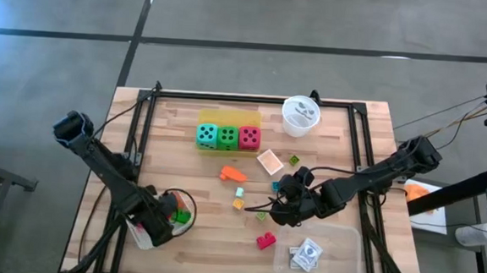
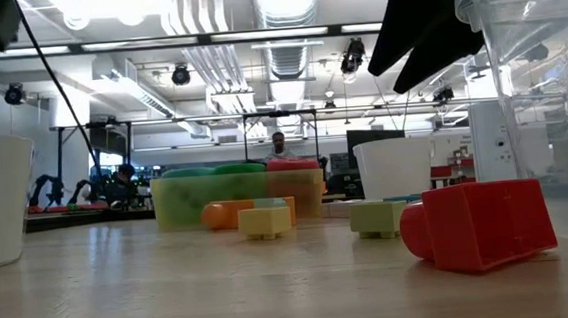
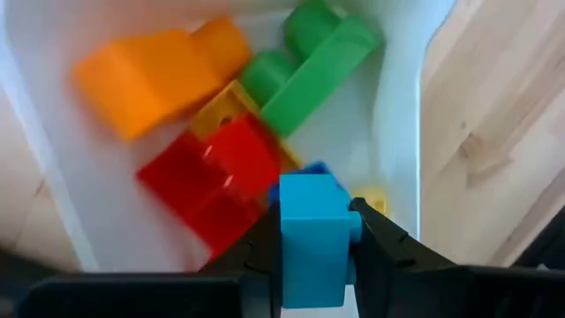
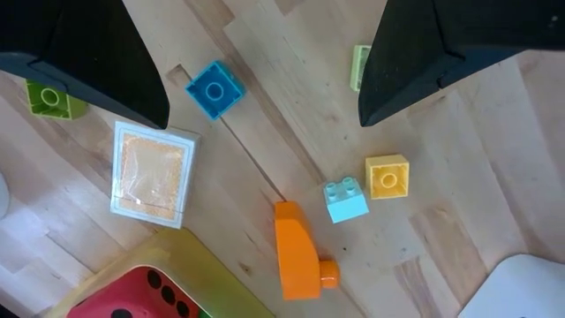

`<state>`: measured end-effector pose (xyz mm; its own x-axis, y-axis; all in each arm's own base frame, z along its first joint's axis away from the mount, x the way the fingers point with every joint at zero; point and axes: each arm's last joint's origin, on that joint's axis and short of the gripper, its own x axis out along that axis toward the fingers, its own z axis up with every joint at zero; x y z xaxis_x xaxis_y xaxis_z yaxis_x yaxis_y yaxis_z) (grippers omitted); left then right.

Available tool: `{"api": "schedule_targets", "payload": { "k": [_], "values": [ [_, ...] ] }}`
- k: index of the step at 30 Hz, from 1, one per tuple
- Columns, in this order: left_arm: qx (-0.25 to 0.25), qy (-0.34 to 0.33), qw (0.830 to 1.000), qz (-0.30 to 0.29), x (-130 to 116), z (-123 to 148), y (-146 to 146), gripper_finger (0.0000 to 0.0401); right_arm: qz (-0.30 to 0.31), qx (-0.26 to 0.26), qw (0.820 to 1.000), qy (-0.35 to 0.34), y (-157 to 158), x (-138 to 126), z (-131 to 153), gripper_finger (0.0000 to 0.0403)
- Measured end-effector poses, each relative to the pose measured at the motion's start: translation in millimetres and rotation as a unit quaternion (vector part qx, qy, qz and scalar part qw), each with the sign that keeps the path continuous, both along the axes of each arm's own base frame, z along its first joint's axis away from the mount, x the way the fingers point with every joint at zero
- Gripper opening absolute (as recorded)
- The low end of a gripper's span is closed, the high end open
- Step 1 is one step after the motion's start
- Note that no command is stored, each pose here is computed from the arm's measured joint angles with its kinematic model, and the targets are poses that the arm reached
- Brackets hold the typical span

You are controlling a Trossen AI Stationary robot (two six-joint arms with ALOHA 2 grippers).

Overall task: Pick & Place Toys
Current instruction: Put the blue game piece into the white bin

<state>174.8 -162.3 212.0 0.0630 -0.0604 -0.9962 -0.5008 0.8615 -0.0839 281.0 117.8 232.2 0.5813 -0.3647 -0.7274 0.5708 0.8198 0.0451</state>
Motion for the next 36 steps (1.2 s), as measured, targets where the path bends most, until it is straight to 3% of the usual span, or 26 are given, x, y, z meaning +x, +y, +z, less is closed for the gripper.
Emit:
{"api": "schedule_targets", "payload": {
  "k": [8,16,19,26,31,36],
  "values": [
    [0.005,-0.030,0.998,-0.049,15,-13,17,0.0077,0.004,-0.002,1.000,-0.002,0,1,0,0.0363],
    [0.009,-0.069,0.977,-0.202,27,-13,23,0.0077,0.007,-0.004,1.000,0.000,0,1,0,0.0363],
    [0.017,-0.074,0.958,-0.276,27,-13,23,0.0077,0.008,-0.006,1.000,0.000,0,1,0,0.0363],
    [0.027,-0.071,0.885,-0.459,28,-18,21,0.0076,0.008,-0.006,1.000,0.000,0,1,0,0.0363],
    [0.035,-0.053,0.848,-0.526,32,-28,19,0.0077,0.010,-0.008,1.000,0.001,0,1,0,0.0363],
    [0.037,-0.028,0.833,-0.551,35,-41,16,0.0077,0.010,-0.009,1.000,0.001,0,1,0,0.0363]
  ]
}}
